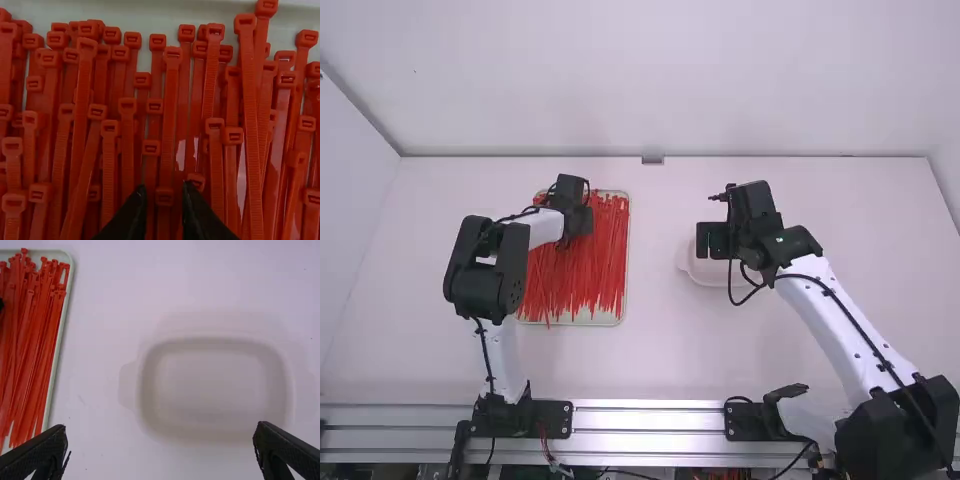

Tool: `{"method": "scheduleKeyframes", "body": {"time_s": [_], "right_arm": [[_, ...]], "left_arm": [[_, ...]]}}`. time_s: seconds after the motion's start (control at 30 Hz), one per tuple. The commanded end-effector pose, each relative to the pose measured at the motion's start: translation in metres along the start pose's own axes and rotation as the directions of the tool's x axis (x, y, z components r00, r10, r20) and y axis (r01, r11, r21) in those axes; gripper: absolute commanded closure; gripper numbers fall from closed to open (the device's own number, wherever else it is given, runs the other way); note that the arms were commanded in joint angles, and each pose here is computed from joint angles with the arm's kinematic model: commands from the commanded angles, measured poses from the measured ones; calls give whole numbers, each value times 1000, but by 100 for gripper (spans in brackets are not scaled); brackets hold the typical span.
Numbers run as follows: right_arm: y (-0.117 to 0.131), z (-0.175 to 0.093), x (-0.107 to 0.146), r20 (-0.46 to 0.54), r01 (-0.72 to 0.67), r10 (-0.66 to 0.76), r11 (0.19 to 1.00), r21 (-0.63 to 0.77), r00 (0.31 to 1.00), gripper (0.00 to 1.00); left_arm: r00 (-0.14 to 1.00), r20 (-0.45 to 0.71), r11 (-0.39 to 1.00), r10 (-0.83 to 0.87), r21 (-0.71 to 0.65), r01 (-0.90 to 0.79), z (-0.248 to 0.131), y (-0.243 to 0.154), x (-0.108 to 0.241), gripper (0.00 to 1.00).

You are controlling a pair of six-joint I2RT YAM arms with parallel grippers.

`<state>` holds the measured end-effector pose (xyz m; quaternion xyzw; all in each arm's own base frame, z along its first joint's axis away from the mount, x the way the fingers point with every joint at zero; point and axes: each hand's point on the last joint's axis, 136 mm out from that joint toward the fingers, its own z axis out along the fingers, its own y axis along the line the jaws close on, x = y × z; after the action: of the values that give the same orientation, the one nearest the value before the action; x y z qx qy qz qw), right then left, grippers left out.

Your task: Fasten the cable tie

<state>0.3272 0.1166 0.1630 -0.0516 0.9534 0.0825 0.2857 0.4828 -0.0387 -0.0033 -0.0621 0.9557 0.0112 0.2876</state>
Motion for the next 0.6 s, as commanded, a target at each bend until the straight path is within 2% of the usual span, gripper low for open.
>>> {"method": "scheduleKeyframes", "body": {"time_s": [0.0,0.57], "right_arm": [[3,-9,-11,32,-2,2,1000,-8,999,1],[3,-9,-10,26,-2,2,1000,-6,1000,1]], "left_arm": [[999,-36,1000,-5,-8,5,7,5,13,81],[1000,-21,1000,-7,-4,7,9,5,15,84]]}}
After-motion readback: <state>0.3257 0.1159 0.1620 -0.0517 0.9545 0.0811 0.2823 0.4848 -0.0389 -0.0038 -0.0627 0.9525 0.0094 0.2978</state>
